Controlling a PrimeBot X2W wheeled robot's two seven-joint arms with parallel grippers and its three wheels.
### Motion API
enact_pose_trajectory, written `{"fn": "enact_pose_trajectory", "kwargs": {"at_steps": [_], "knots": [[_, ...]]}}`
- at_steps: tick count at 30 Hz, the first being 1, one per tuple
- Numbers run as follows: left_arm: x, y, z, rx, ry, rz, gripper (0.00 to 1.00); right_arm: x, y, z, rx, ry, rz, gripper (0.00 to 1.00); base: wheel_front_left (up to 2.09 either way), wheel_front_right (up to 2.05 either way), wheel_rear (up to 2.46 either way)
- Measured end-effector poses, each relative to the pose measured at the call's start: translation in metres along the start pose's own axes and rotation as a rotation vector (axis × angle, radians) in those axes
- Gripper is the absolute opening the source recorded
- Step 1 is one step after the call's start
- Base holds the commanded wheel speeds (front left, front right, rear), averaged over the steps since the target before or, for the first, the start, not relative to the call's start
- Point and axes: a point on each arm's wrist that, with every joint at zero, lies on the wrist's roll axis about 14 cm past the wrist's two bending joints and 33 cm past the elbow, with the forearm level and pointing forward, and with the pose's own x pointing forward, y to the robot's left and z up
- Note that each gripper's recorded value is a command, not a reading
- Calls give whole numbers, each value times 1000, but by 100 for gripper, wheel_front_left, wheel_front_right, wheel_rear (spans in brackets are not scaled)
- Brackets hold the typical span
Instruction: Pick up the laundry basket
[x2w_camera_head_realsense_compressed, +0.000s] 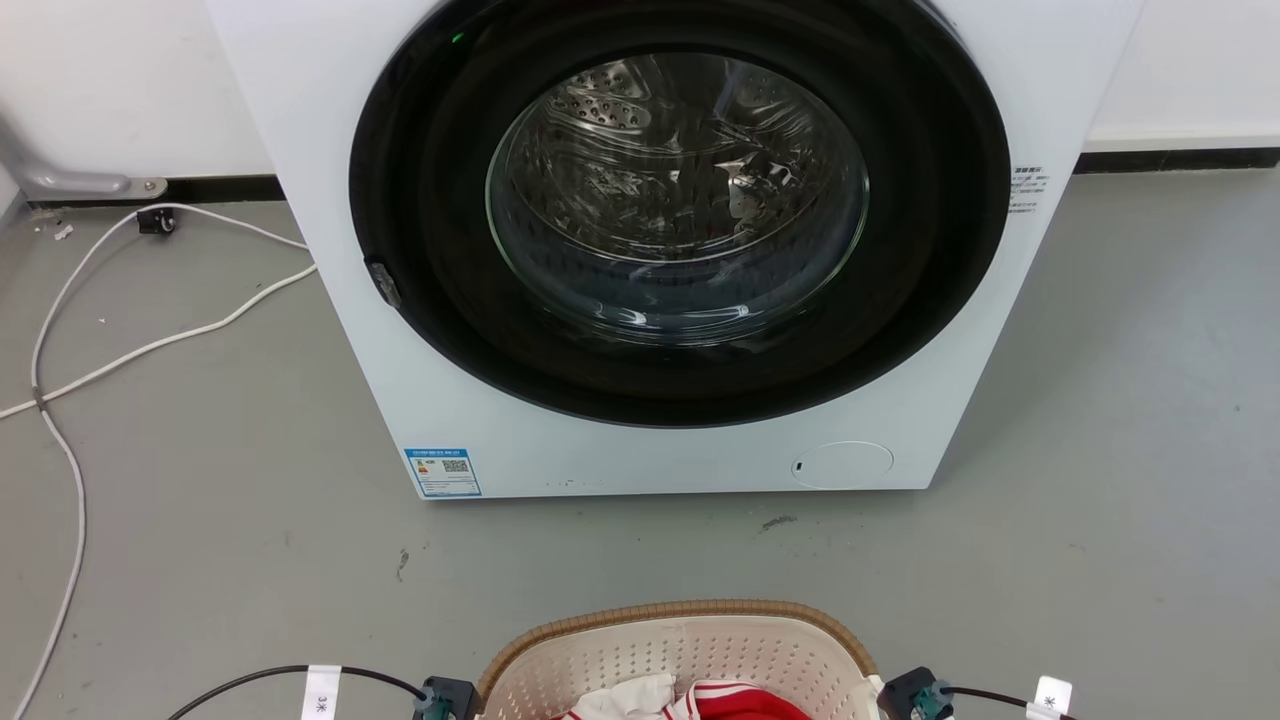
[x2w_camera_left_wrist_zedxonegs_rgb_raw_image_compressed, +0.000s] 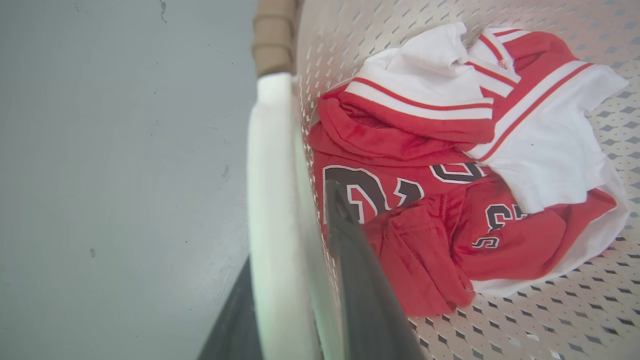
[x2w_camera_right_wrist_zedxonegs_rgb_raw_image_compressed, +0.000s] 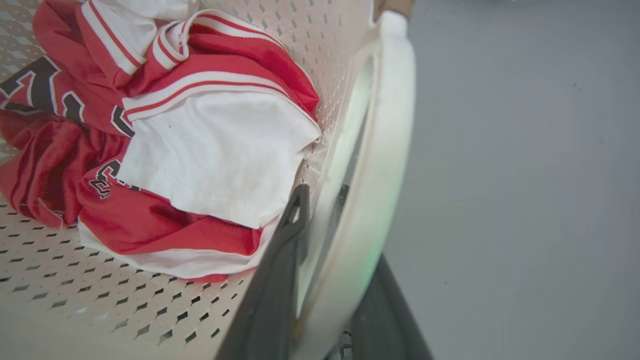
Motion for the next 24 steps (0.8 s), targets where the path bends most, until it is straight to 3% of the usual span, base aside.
{"fn": "enact_pose_trajectory", "kwargs": {"at_steps": [24], "knots": [[-1,0,-1,4,-4,-5,0,-1,2,0,5,-1,4,0,0,0,0]]}}
